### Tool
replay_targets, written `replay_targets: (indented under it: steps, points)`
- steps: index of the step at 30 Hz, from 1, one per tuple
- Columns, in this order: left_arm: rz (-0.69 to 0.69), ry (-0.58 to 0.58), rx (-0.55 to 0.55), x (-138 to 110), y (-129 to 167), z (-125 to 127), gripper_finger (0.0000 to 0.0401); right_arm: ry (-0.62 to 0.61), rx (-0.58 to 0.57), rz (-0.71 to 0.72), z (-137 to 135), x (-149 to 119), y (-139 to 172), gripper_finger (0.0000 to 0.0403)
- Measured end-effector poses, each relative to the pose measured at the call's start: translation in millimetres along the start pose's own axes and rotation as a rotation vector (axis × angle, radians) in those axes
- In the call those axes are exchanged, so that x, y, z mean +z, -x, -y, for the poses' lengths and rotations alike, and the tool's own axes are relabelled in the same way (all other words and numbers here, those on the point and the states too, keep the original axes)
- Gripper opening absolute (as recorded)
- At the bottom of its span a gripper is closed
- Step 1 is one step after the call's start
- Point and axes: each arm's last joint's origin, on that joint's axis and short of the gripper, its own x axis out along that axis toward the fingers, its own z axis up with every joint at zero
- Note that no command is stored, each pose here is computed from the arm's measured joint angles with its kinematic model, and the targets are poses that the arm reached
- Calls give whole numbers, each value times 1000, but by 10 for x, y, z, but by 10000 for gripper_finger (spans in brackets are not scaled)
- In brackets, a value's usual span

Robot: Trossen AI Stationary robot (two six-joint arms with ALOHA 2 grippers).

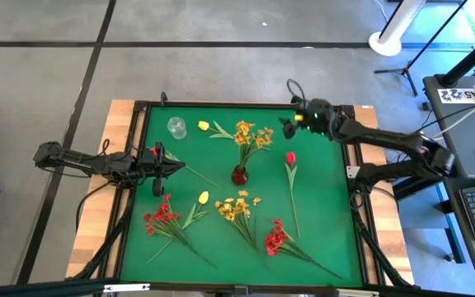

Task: Sort flowers into vase by color
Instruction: Put the top yellow flower into the red vase

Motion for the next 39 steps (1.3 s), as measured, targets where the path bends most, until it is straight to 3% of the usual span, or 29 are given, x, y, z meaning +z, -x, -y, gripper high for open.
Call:
replay_targets:
  steps: [3,7,14,22,31,39]
  points:
    - [-1,0,0,-1,0,0,0,-31,121,29,82,-29,-237,340]
    - [0,0,0,-1,0,0,0,111,306,76,-68,-123,-537,340]
    - [0,0,0,0,0,0,0,215,391,-58,-521,-126,-1001,340]
    - [-1,0,0,-2,0,0,0,303,288,-340,-856,-93,-1335,340]
    - [0,0,0,0,0,0,0,312,233,-522,-827,-311,-1454,338]
    - [-1,0,0,-2,0,0,0,325,225,-605,-806,-378,-1410,263]
